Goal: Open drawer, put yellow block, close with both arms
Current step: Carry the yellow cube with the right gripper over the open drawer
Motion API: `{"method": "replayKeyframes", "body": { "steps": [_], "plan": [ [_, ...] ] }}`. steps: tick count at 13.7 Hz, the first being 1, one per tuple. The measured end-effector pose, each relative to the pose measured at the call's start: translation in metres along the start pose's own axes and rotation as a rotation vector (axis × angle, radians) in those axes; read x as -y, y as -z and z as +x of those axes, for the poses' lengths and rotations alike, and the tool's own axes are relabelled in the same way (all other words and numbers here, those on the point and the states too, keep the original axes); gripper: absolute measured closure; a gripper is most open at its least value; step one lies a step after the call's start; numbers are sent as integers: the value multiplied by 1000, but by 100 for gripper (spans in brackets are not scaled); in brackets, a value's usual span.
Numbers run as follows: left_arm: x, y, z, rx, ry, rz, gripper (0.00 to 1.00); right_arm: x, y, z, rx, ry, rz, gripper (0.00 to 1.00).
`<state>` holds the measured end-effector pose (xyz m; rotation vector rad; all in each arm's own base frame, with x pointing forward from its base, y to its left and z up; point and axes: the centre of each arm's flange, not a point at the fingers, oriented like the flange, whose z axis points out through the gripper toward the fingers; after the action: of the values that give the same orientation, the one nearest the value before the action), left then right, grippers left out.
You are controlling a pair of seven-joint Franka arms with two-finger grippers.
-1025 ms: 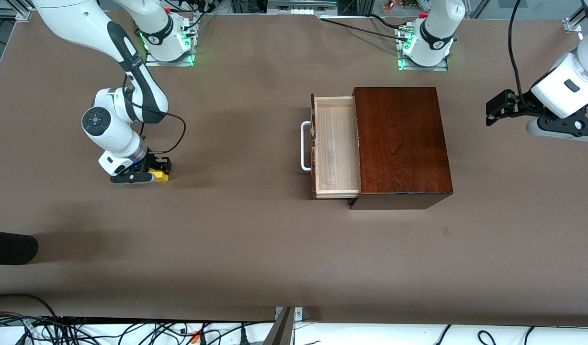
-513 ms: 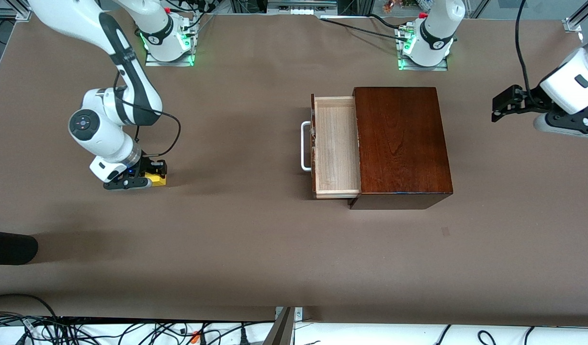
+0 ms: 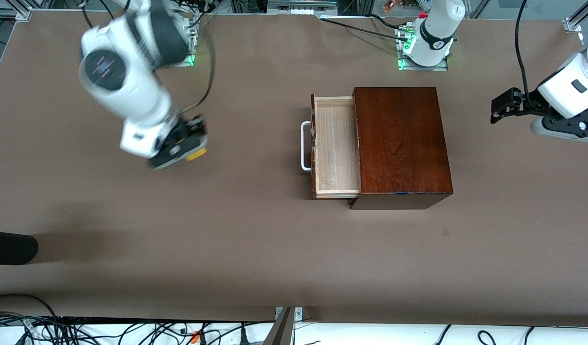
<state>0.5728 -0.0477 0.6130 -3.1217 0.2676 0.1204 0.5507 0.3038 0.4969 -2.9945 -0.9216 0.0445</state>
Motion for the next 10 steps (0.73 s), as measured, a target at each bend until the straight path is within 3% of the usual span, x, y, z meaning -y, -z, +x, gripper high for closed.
{"method": "replayKeyframes", "body": {
  "steps": [5, 10],
  "plan": [
    [-1, -4, 2, 2, -3, 0, 0, 173, 4, 59, -41, 278, 35, 44],
    [-9, -3, 3, 1, -17, 0, 0, 259, -21, 72, -68, 452, 22, 44]
  ]
}}
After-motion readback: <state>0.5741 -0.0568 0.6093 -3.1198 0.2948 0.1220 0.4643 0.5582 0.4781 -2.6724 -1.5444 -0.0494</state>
